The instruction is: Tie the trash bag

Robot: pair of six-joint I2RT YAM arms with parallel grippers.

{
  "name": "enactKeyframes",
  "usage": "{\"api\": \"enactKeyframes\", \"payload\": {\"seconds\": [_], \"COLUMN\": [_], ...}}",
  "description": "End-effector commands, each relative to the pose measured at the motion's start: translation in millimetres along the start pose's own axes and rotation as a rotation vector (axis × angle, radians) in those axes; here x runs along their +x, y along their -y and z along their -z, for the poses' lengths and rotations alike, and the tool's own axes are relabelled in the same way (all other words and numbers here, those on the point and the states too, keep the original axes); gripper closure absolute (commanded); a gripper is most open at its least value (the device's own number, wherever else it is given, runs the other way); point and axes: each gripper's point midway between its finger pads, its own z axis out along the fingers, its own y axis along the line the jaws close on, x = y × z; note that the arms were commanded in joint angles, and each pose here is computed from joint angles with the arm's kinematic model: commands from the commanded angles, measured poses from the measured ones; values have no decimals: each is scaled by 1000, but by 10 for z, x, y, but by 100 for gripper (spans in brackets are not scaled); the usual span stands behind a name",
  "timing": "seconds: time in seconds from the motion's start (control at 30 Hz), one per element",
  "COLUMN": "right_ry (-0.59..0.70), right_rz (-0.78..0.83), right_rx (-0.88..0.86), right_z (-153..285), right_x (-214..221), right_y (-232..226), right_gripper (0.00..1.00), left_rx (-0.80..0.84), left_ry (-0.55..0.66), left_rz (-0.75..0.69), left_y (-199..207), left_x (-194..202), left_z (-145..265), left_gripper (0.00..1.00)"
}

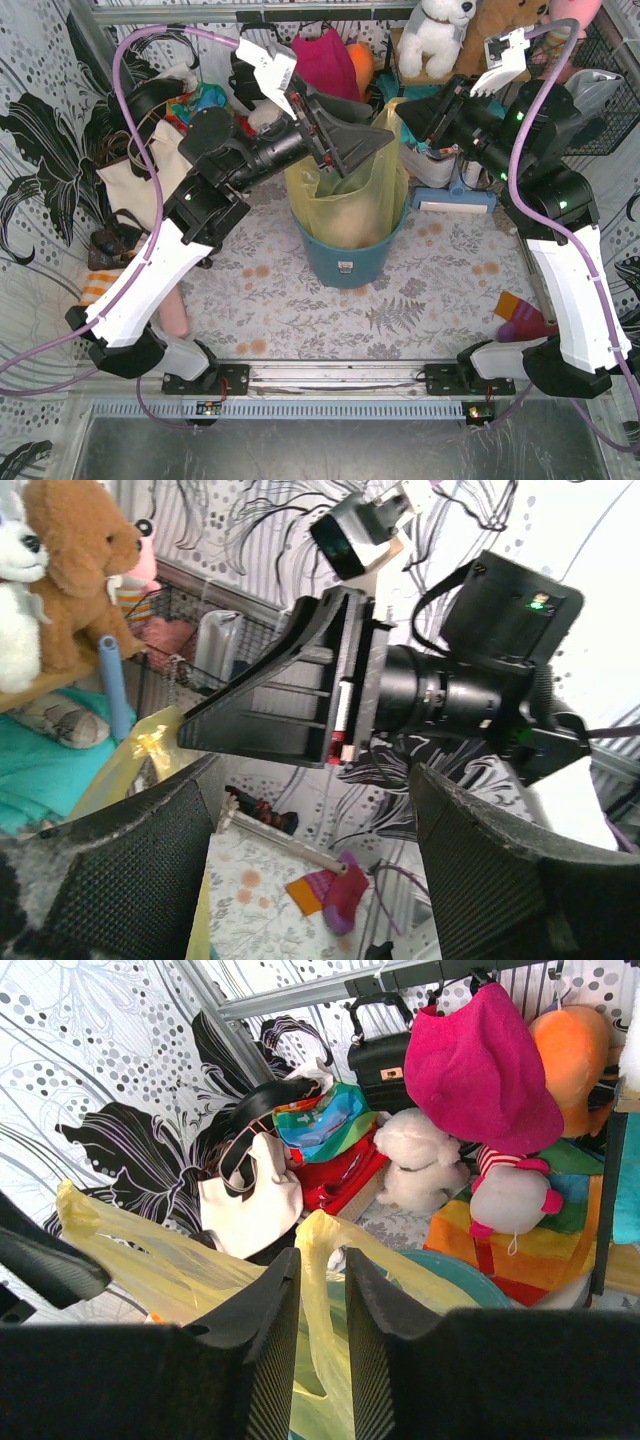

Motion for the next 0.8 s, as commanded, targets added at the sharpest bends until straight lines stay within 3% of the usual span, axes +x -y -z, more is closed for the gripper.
{"api": "enactKeyframes", "payload": {"seconds": [0.0, 0.2, 0.27, 0.33, 0.77], "right_ry": [44, 36, 36, 40, 106], "right_rz": [8, 5, 3, 2, -12], "right_rx": [-24, -44, -51, -59, -181], "right_z": [2, -42, -59, -60, 62], "right_x": [-123, -106, -107, -124, -364], "right_y": [-69, -99, -108, -128, -422], "right_gripper": [77, 79, 85, 100, 100], "left_rx": [-84, -128, -135, -151, -114], "left_ry": [68, 79, 87, 111, 206], "left_rz": [-111, -175, -185, -196, -428], "left_y": [-159, -309, -351, -398, -535], "left_x": [-82, 35, 64, 60, 207], "left_z": [-47, -101, -109, -100, -73], "left_gripper": [17, 17, 17, 16, 17]}}
